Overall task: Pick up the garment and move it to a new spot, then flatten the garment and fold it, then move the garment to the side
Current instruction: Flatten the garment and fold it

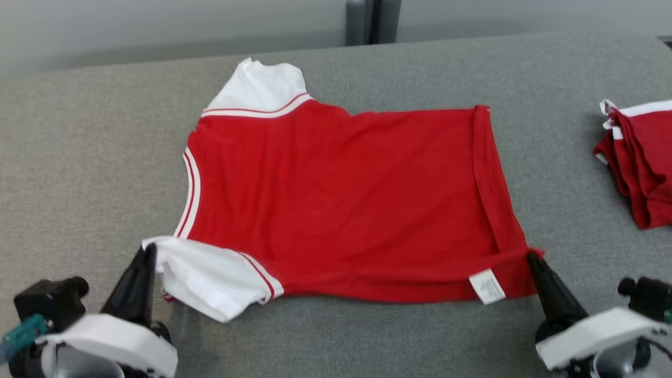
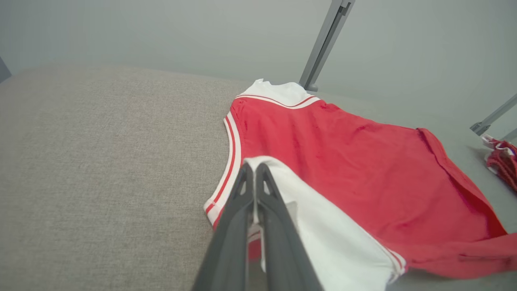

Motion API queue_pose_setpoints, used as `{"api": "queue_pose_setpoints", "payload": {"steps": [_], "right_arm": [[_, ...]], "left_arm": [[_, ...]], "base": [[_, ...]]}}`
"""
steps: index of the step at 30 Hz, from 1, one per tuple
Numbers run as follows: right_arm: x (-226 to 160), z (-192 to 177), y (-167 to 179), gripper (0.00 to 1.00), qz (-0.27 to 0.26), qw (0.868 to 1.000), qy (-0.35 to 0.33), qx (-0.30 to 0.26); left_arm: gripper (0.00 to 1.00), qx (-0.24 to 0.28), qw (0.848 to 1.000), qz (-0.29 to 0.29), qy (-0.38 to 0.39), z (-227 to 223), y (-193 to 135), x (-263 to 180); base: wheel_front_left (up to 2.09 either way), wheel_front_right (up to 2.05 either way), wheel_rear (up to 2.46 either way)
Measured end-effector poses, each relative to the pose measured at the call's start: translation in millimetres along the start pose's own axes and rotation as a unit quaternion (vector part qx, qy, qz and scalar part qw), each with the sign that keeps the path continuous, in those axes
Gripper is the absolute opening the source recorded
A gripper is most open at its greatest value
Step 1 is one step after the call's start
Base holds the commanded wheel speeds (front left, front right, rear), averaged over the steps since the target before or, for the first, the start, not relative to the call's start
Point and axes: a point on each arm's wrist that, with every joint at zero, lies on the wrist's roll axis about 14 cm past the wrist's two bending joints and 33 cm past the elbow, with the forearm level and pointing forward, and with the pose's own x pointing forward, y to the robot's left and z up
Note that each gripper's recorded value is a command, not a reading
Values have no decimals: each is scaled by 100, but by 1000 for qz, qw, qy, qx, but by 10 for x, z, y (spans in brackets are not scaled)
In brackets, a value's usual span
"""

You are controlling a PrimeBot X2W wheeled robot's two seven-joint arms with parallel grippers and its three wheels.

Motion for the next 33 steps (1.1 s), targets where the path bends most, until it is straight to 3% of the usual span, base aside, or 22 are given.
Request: {"api": "queue_pose_setpoints", "payload": {"steps": [16, 17, 18, 19, 26, 33], "right_arm": [[727, 66, -105, 0, 5, 1000, 0, -31], [749, 47, -95, 8, 7, 999, 1, -32], [766, 39, -87, 41, 10, 999, 1, -34], [773, 22, -82, 100, 11, 999, 3, -34], [752, 179, 8, 100, 33, 996, -43, -72], [641, 579, 43, 100, 34, 982, -121, -141]], "left_arm": [[0, -22, 999, -13, 31, -245, 78, 843], [24, -24, 999, -15, 36, -290, 77, 852], [81, -24, 999, -13, 36, -316, 84, 858], [100, -23, 999, -10, 35, -331, 104, 862], [100, 10, 999, 6, -31, -235, 145, 836], [100, 39, 990, 17, -132, 70, 108, 723]], "base": [[0, 0, 0], [0, 0, 0], [0, 0, 0], [0, 0, 0], [0, 0, 0], [0, 0, 0]]}}
